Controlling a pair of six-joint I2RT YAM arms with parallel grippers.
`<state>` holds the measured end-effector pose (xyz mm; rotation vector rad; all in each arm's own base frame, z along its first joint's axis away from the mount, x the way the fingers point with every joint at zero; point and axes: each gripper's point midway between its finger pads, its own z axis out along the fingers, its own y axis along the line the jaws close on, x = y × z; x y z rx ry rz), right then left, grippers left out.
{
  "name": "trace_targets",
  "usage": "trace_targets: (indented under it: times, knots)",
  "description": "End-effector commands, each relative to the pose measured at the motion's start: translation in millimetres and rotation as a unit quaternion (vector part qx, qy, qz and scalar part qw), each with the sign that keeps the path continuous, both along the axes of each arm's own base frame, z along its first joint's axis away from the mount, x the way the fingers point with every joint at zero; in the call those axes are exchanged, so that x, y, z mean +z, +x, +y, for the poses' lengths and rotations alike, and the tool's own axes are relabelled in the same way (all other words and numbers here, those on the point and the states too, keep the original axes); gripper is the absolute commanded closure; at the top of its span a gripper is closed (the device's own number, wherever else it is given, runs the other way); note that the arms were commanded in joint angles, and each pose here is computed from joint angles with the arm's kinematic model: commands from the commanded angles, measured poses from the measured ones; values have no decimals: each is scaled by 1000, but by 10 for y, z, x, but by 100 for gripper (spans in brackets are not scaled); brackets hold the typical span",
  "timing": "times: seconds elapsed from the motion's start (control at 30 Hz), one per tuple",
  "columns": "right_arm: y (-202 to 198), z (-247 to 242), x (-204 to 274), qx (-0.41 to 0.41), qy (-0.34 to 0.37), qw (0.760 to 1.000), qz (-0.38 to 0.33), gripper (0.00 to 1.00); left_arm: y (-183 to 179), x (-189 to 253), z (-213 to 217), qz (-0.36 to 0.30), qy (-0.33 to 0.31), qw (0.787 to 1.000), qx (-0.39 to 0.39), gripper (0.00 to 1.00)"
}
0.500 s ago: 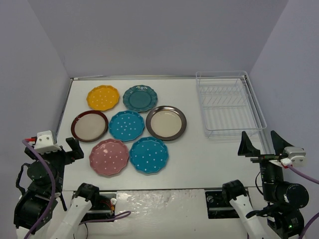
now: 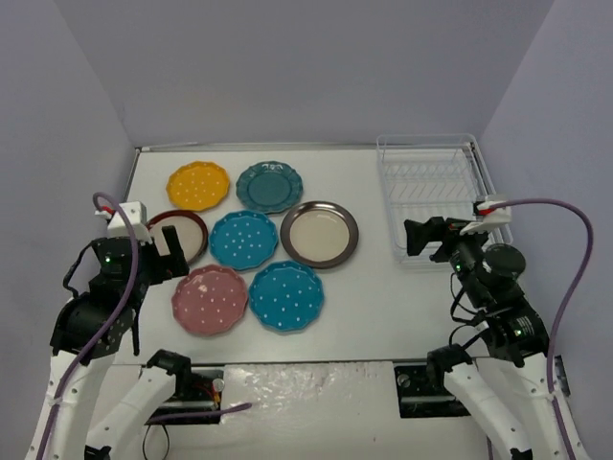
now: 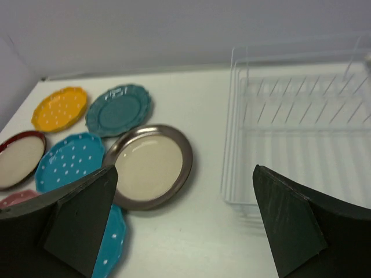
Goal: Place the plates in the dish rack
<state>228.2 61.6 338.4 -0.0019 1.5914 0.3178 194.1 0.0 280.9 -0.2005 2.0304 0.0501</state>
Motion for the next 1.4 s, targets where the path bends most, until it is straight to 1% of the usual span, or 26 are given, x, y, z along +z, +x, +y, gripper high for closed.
trace_targets:
  times: [0.0, 0.1, 0.17, 0.23, 0.3, 0.37, 0.5, 0.67, 0.8, 0.83, 0.93, 1.1, 1.23, 1.37]
  knots:
    - [353, 436, -188, 58, 80, 992, 84, 0, 240, -236, -419, 92, -79, 992, -29, 3]
    - [548, 580, -592, 63, 79, 982, 160, 0, 352, -527, -670, 170, -111, 978, -45, 3]
    - [623, 650, -812, 57, 80, 975, 198, 0, 377, -656, -838, 202, -135, 969, -53, 3]
    - [633, 720, -923, 52, 70, 974, 211, 0, 392, -801, -1017, 215, -151, 963, -64, 3]
    - [616, 784, -1007, 46, 61, 973, 218, 0, 372, -958, -1157, 227, -171, 957, -55, 3]
    - [591, 848, -1072, 36, 48, 974, 219, 0, 316, -1062, -1420, 234, -185, 952, -72, 3]
    - [510, 1042, -1187, 36, 24, 974, 223, 0, 238, -1291, -1622, 238, -202, 949, -38, 3]
    - [416, 1245, -1377, 44, 7, 971, 234, 0, 50, -1628, -1810, 229, -228, 946, 19, 12]
    - [350, 1390, -1489, 57, -1, 969, 239, 0, -1, -1773, -1893, 230, -231, 945, 37, 28]
    - [329, 1432, -1521, 62, -3, 969, 241, 0, -3, -1808, -1914, 231, -232, 944, 39, 31]
    - [298, 1490, -1617, 65, -7, 967, 247, 0, -6, -1913, -1935, 240, -226, 943, 49, 36]
    - [250, 1533, -1710, 68, -10, 966, 247, 0, -27, -2104, -1969, 259, -216, 940, 56, 41]
    - [190, 1538, -1805, 71, -15, 964, 256, 0, -35, -2234, -1945, 262, -214, 938, 69, 45]
    - [176, 1580, -1795, 78, -2, 965, 249, 0, -61, -2306, -1884, 263, -208, 939, 79, 49]
